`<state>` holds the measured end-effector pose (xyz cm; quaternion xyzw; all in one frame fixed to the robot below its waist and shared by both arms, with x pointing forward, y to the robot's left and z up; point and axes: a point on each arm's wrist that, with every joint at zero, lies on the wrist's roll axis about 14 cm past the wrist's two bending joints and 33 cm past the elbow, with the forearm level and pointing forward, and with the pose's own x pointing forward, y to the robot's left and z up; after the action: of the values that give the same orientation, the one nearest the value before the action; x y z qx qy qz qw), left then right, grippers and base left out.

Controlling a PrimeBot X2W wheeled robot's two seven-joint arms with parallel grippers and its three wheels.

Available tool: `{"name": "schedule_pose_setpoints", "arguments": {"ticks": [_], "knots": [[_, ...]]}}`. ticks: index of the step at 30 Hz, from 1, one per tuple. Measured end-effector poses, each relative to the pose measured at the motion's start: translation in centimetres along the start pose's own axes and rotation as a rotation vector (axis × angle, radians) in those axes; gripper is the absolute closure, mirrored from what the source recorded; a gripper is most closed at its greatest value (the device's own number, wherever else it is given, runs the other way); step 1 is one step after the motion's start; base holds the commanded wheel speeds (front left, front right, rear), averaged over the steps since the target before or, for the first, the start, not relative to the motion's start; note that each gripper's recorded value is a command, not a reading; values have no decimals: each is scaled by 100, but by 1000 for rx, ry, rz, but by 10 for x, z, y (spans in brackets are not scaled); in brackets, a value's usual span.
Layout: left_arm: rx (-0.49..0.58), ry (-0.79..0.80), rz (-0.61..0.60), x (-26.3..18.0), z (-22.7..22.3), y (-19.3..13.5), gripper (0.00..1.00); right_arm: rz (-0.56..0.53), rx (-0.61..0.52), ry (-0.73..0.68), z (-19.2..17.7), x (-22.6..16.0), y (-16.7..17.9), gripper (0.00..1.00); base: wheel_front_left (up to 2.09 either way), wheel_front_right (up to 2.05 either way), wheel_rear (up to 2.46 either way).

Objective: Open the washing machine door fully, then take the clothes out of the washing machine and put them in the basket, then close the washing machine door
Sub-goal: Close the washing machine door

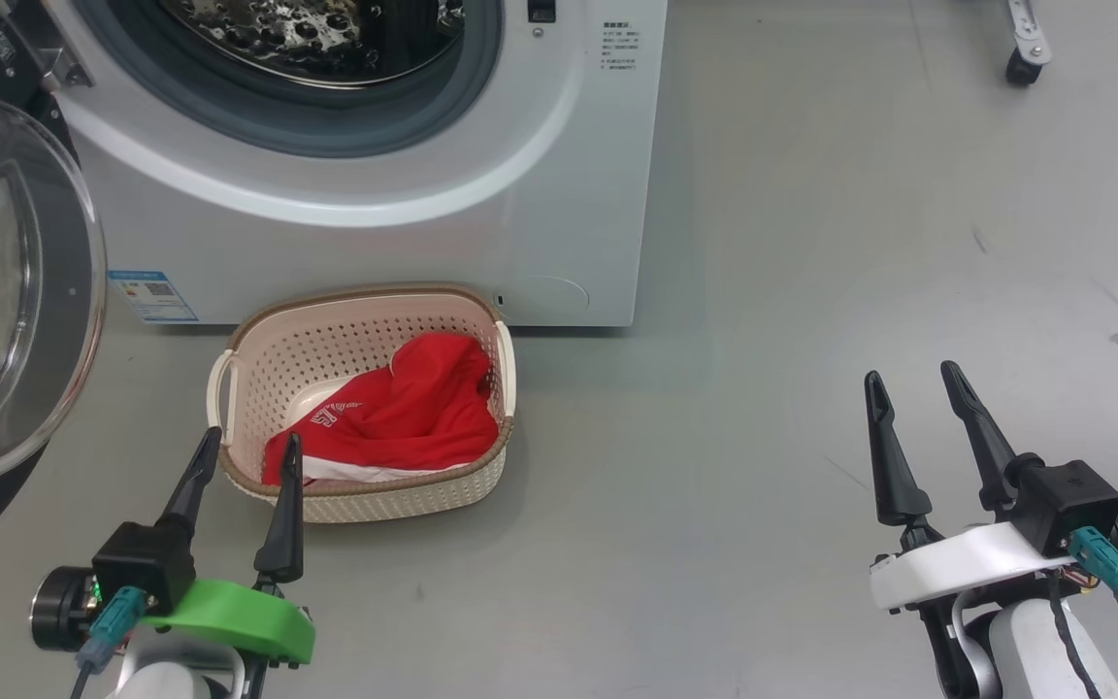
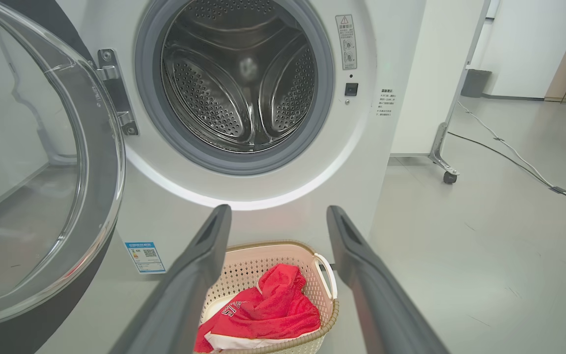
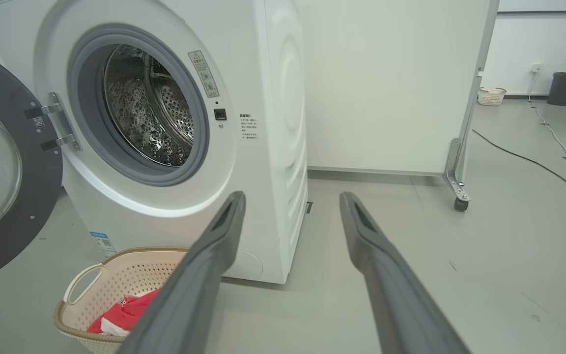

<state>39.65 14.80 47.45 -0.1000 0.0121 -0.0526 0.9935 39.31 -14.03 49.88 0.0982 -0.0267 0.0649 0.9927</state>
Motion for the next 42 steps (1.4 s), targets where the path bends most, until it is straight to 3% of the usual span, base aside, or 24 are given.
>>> {"name": "schedule_pose_setpoints", "arguments": {"ticks": [12, 26, 42], "knots": [[9, 3, 95, -17, 1, 30, 0, 102, 22, 39, -18, 19, 33, 0, 0, 0, 0], [47, -48, 302, -59, 23, 86, 0, 318, 57, 74, -35, 42, 106, 0, 0, 0, 0], [82, -123, 454, -110, 49, 118, 0, 550, 80, 77, -33, 33, 185, 0, 0, 0, 0]]}}
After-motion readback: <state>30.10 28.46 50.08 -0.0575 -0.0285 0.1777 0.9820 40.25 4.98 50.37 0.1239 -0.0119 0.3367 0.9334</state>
